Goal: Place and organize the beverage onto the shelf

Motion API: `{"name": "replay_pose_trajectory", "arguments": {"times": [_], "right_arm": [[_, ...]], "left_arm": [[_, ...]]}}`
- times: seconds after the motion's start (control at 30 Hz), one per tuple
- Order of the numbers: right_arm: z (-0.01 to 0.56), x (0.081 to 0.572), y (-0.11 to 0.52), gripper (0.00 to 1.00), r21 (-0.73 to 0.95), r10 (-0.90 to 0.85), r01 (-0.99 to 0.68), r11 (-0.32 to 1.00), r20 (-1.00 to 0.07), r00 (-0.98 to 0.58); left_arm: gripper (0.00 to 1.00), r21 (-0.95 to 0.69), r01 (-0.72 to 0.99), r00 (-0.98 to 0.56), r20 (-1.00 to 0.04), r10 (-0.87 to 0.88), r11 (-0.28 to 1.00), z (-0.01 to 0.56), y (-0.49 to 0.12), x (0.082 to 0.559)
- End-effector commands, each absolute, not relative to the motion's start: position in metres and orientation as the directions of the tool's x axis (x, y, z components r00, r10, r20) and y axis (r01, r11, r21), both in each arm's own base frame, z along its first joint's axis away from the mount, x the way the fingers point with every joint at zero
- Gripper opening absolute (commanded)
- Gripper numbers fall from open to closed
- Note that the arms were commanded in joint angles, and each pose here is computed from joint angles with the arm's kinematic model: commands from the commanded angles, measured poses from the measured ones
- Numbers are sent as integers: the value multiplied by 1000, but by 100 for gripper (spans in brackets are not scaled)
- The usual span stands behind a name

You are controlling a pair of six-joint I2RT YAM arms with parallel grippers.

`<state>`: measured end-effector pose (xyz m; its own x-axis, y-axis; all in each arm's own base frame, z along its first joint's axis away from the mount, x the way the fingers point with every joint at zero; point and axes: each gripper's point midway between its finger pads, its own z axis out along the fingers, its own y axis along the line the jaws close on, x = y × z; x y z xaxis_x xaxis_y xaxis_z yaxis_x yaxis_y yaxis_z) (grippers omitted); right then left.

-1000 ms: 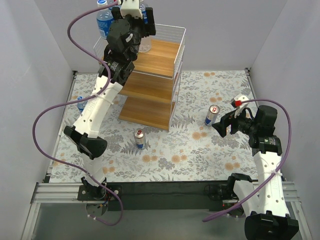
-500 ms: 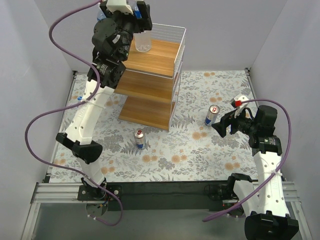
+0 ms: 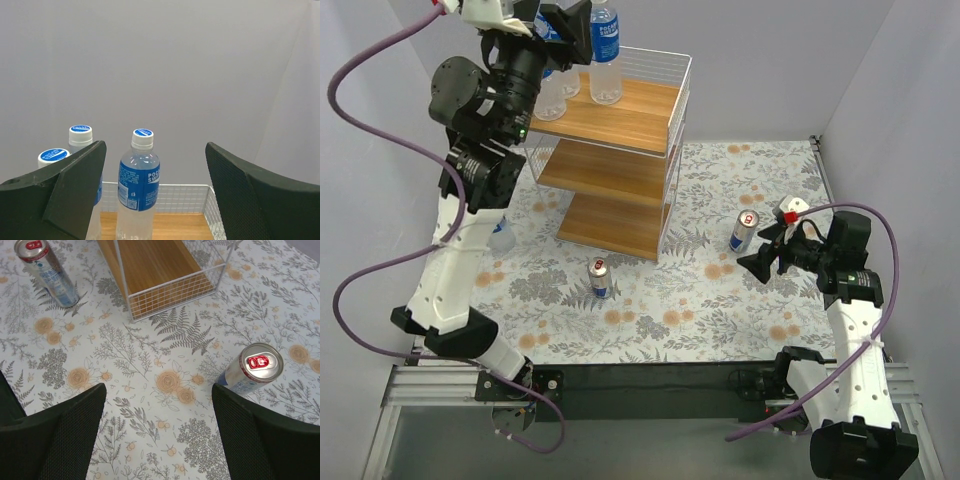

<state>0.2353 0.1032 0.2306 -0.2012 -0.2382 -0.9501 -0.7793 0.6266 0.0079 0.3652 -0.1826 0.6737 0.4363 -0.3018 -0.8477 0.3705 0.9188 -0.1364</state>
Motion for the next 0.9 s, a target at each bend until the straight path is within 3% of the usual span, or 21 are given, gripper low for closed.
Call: {"name": "replay_pose_trajectory", "arguments": {"times": [0.0,0.2,0.43,0.6,0.87], "right_arm": [[240,224,116,92,-49,-264,-859,510,-959,-102],[234,215,128,92,-96,-293,-909,405,-956,-30],[224,217,136,91,-109,-334,-925,365,-942,-21],[216,214,143,91,-99,-353,-935,340,-935,-29],[212,213,145,91,-99,-374,-936,338,-927,-37]], "left_arm": [[80,-115,419,429,-849,-308,901,680,-174,331],[80,-95,416,358,-897,-259,904,651,-160,308],[80,-141,349,165,-964,-209,927,570,-139,291],[80,-175,265,-26,-984,-175,948,481,-139,306],[82,-295,30,-171,-943,-286,955,395,-89,330]]}}
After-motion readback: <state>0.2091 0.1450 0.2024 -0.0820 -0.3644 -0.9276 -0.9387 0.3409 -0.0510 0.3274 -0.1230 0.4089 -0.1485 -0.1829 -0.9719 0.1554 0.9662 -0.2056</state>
